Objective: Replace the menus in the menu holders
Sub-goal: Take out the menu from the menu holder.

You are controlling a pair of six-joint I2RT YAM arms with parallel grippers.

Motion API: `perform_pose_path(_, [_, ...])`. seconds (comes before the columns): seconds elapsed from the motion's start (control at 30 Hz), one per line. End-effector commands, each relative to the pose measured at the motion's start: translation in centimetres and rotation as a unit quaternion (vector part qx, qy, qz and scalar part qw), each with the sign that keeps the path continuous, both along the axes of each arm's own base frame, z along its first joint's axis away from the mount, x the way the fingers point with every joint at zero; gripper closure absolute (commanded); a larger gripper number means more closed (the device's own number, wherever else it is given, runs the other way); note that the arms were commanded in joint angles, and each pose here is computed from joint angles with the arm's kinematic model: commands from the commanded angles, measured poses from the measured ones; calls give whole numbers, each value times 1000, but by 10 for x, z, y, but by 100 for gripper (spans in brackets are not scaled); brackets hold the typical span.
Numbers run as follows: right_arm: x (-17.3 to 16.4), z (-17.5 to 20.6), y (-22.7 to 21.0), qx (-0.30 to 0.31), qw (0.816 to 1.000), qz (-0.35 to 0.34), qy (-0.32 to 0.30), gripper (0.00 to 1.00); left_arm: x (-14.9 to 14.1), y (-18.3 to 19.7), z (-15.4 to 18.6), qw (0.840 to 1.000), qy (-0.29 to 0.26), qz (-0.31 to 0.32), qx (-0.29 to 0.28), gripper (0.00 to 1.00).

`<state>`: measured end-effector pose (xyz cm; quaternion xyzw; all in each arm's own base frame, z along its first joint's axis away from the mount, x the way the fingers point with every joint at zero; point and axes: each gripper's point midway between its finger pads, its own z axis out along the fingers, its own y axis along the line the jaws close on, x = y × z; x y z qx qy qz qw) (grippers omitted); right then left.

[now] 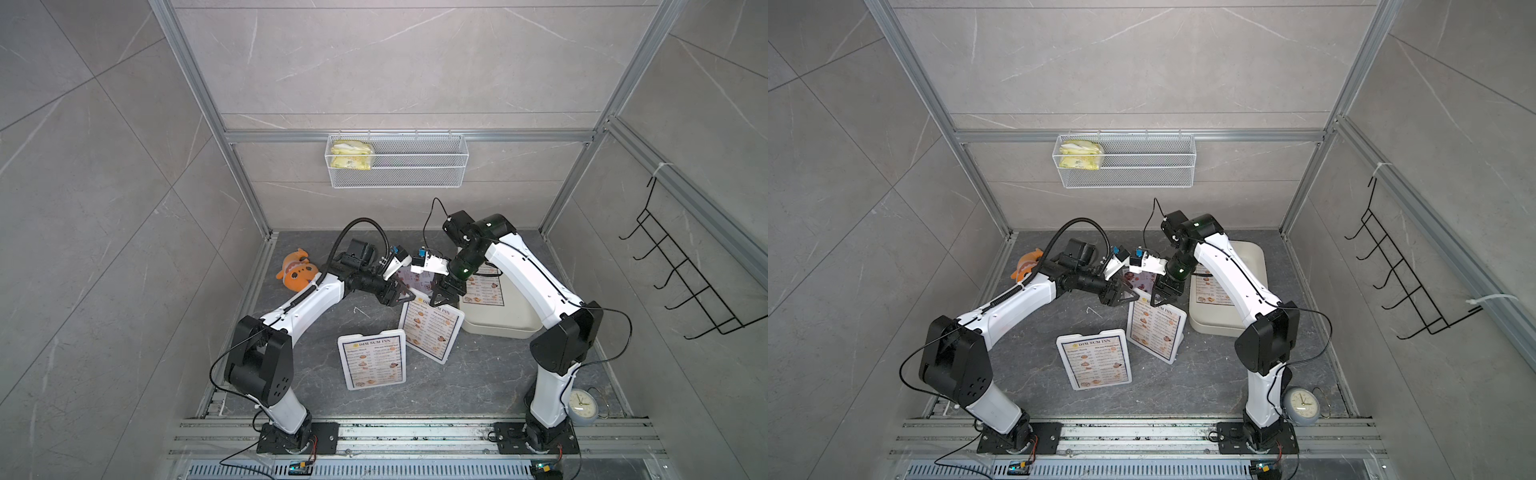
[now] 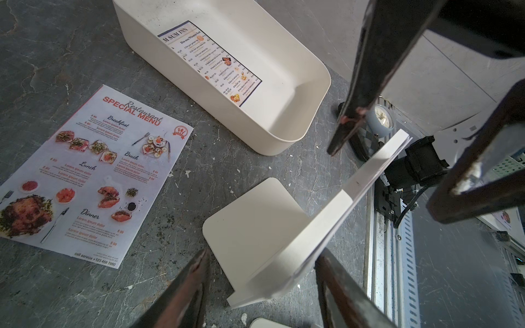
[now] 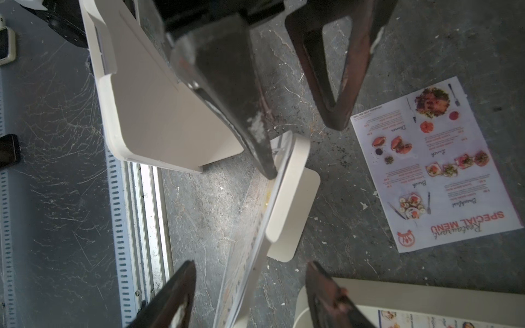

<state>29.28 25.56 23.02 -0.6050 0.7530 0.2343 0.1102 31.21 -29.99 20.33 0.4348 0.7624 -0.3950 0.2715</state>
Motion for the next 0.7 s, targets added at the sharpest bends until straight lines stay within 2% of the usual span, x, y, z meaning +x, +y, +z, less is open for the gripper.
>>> perform_pose_path(0.0, [-3, -6, -5, -14, 1000, -17, 12, 37, 5, -2, 8, 1000, -16, 1, -4, 39])
perform_pose_path(0.07, [-4, -10, -4, -17, 1000, -16, 21, 38, 6, -2, 8, 1000, -17, 1, -4, 39])
perform_pose_path(0.2, [-8, -5, 2, 2, 999, -6, 34, 47, 6, -2, 7, 1000, -15, 1, -3, 39])
perform_pose_path(0.4, [-14, -2, 4, 11, 999, -2, 50, 68, 7, -1, 5, 1000, -16, 4, 2, 39])
perform_pose_path(0.67, [-13, -13, 2, -10, 998, -14, 63, 64, 6, 0, 8, 1000, -22, 4, 1, 39])
